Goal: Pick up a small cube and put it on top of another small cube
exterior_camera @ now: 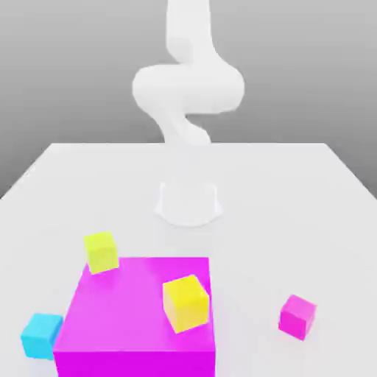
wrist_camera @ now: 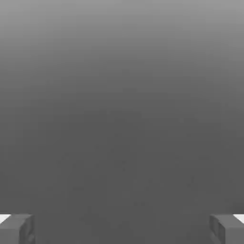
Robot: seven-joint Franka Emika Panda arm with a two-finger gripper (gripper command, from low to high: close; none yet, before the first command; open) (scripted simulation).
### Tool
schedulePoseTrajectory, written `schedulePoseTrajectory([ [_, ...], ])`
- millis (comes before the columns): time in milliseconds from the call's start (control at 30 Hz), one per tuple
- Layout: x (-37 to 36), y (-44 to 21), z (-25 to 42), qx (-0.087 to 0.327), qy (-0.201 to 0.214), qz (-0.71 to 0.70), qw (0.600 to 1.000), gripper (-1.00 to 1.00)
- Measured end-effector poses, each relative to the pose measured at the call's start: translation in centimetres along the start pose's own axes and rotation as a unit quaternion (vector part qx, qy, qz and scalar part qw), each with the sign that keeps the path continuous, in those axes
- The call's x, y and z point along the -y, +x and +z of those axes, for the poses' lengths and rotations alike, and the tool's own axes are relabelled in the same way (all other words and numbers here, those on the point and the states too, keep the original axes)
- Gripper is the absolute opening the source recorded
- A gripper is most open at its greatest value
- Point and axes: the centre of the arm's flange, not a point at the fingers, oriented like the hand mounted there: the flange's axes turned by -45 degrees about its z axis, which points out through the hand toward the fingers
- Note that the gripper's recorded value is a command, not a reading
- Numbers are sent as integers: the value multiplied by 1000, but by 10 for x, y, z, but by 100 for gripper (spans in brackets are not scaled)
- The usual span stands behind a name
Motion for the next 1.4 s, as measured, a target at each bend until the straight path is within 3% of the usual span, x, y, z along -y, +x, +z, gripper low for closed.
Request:
schedulePoseTrajectory([
  [300, -66, -22, 166, 98, -122, 206, 966, 0],
  [600, -159, -101, 300, 173, -210, 410, 871, 0],
  [967, -232, -243, 407, 241, -260, 633, 688, 0],
  [1100, -238, -282, 446, 244, -261, 650, 671, 0],
  [1133, -238, -291, 455, 245, -262, 650, 670, -100],
  [1400, -238, -286, 450, 244, -261, 651, 670, -100],
])
